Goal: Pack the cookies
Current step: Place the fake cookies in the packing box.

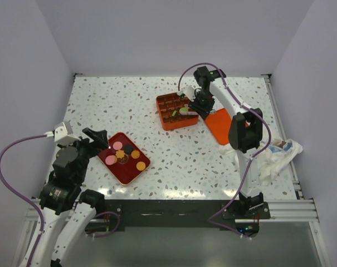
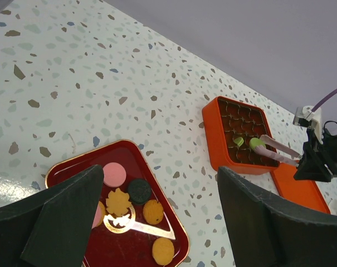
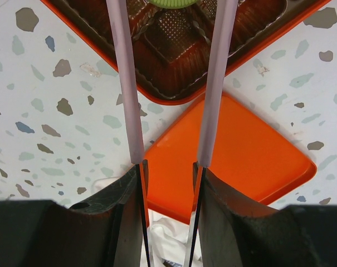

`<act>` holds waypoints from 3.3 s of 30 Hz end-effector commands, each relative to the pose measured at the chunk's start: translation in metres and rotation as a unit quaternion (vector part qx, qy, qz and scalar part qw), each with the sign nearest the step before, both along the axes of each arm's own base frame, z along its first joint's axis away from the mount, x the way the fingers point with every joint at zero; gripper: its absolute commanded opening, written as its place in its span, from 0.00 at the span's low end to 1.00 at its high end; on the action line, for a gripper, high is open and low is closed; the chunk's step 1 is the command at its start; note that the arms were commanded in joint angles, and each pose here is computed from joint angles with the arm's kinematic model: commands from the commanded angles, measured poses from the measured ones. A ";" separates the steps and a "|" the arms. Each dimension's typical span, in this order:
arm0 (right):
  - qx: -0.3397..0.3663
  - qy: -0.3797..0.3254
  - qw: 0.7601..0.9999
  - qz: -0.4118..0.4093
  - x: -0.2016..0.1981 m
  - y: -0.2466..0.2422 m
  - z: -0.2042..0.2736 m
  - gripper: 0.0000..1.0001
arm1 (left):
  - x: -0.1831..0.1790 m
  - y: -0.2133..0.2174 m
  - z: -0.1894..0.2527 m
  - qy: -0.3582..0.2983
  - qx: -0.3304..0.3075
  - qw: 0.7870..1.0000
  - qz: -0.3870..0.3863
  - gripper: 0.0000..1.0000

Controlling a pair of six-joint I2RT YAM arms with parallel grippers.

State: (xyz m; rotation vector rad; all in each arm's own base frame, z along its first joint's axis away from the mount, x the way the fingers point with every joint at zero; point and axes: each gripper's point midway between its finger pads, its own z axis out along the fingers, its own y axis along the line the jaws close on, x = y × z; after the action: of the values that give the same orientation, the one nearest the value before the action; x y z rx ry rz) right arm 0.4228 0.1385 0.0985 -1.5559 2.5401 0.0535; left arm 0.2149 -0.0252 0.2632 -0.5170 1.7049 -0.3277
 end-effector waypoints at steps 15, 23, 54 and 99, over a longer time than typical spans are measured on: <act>0.022 -0.012 1.000 -0.005 -0.001 0.010 0.015 0.43 | 0.004 -0.003 0.009 -0.021 -0.011 1.000 -0.002 0.88; 0.030 -0.024 0.999 -0.009 0.004 0.012 0.024 0.45 | 0.003 -0.003 0.010 -0.021 -0.013 1.000 -0.002 0.88; 0.037 -0.039 0.998 -0.019 0.015 0.016 0.028 0.25 | 0.002 -0.003 0.012 -0.023 -0.015 1.000 -0.003 0.88; 0.085 -0.035 0.995 -0.050 -0.015 -0.004 0.058 0.30 | 0.004 -0.006 0.005 -0.017 -0.018 1.000 -0.008 0.88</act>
State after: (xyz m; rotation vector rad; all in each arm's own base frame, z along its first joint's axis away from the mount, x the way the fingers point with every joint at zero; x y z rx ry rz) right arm 0.4112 0.1346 0.1216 -1.4117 2.5592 0.1662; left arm 0.2137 -0.0255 0.2643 -0.5243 1.6981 -0.3391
